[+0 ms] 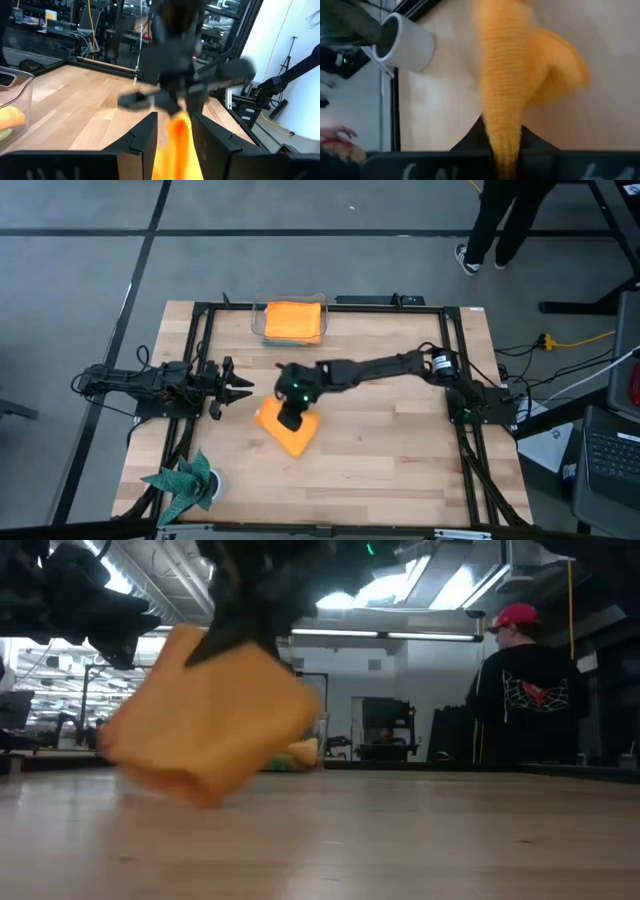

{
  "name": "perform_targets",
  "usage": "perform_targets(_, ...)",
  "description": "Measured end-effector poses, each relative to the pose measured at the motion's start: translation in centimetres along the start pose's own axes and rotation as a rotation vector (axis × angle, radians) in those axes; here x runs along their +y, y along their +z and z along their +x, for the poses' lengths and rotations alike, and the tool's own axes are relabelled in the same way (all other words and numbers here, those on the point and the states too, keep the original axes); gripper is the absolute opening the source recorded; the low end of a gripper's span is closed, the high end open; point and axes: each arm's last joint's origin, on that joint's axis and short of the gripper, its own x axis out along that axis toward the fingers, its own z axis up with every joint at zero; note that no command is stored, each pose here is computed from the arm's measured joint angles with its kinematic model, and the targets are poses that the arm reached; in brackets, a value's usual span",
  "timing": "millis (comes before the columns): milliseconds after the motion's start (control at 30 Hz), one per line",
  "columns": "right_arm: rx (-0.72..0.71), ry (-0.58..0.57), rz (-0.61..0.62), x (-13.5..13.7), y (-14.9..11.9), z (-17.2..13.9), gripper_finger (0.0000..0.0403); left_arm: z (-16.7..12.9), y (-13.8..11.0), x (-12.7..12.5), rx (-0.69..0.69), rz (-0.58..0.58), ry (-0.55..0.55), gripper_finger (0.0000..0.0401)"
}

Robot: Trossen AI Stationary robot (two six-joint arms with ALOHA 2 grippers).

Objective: Fold microfiber towels
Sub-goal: Stack the folded orange microfiber cloth on top of the orange microfiber cloth

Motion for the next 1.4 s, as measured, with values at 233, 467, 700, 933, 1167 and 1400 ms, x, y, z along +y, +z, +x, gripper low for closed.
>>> perform_targets(233, -0.002, -0.231, -0.172, 2.0, 5.4, -7.6, 0.0008, 0.0, 0.0, 0.0, 0.000, 0.000, -0.001, 0.0113)
perform_targets(467, -0.178, -0.398, -0.307, -0.6, 10.6, -14.4, 0.0008, 0.0, 0.0, 0.0, 0.000, 0.000, -0.001, 0.0113)
perform_targets(700, -0.273, -0.448, -0.348, -6.8, 13.8, -18.6, 0.0008, 0.0, 0.0, 0.0, 0.000, 0.000, -0.001, 0.0113)
perform_targets(933, -0.342, -0.463, -0.454, -11.8, 15.7, -21.1, 0.0008, 0.0, 0.0, 0.0, 0.000, 0.000, -0.001, 0.0113)
perform_targets(1167, -0.231, -0.354, -0.437, -17.0, 15.3, -19.2, 0.0008, 0.0, 0.0, 0.0, 0.000, -0.001, -0.001, 0.0113)
perform_targets(1400, -0.129, -0.340, -0.439, -17.3, 14.4, -19.3, 0.0008, 0.0, 0.0, 0.0, 0.000, 0.000, -0.001, 0.0113)
